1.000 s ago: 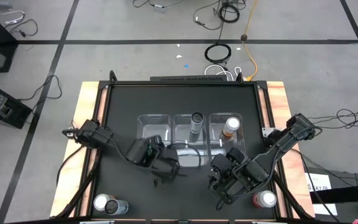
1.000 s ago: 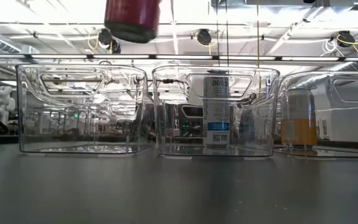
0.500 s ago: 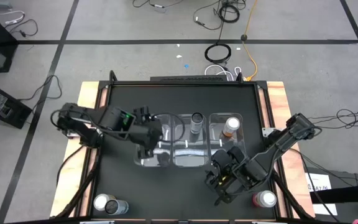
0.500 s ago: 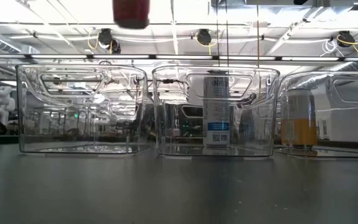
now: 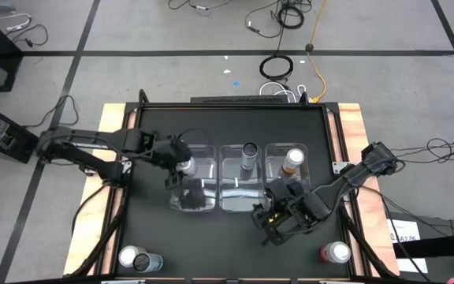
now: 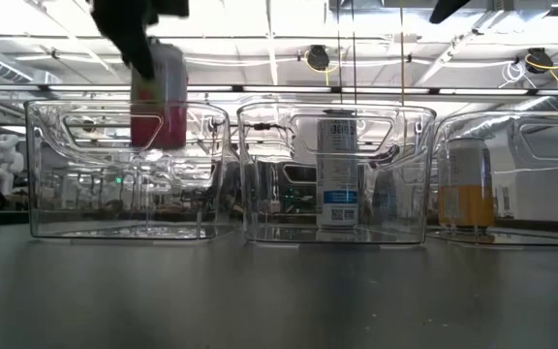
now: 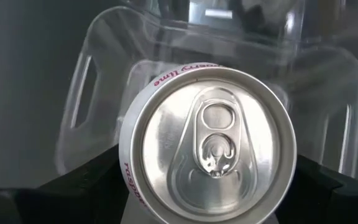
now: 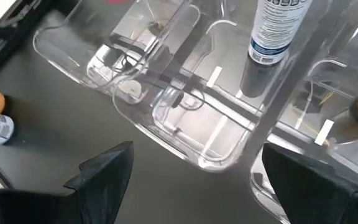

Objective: Sort soda cans
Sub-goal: Put the left pink-white soda can into the left transparent bin

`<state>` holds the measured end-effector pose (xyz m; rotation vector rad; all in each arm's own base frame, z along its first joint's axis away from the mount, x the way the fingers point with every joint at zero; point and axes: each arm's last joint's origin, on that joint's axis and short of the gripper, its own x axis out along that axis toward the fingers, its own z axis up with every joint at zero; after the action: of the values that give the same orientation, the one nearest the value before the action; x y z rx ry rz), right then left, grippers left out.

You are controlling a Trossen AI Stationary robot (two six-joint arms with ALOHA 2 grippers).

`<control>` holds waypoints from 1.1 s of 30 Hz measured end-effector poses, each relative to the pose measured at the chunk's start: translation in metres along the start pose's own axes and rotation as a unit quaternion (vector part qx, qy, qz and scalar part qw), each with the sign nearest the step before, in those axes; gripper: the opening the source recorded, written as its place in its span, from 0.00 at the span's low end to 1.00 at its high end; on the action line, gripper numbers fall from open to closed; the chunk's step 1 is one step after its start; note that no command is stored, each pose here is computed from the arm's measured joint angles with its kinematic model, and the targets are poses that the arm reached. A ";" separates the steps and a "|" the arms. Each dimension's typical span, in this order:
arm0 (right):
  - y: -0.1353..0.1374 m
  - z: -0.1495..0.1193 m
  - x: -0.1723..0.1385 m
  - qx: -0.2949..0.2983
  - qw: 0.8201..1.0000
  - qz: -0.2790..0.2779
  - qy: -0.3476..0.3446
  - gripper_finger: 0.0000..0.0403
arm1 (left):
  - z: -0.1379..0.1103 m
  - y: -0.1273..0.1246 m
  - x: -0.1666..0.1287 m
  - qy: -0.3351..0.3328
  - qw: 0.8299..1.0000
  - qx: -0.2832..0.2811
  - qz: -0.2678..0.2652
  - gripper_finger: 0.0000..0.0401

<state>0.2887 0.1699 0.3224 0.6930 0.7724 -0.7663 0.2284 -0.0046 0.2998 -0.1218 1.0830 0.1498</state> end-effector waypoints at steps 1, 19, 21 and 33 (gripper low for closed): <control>0.000 0.002 0.001 0.004 1.000 0.001 -0.001 0.86 | -0.002 0.003 0.005 -0.008 1.000 -0.008 -0.009 0.77; 0.002 0.021 0.013 0.034 0.999 0.001 -0.009 0.86 | 0.017 0.026 0.078 0.011 1.000 0.004 -0.010 0.77; 0.002 0.021 0.013 0.034 0.999 0.001 -0.008 0.86 | 0.019 0.028 0.083 0.009 1.000 0.005 -0.009 0.78; 0.002 0.021 0.013 0.015 1.000 0.001 -0.008 0.86 | 0.023 0.042 0.094 0.009 1.000 -0.018 -0.003 0.80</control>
<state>0.3043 0.1503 0.3237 0.7139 0.7473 -0.7811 0.2836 0.0461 0.2264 -0.1593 1.0991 0.1643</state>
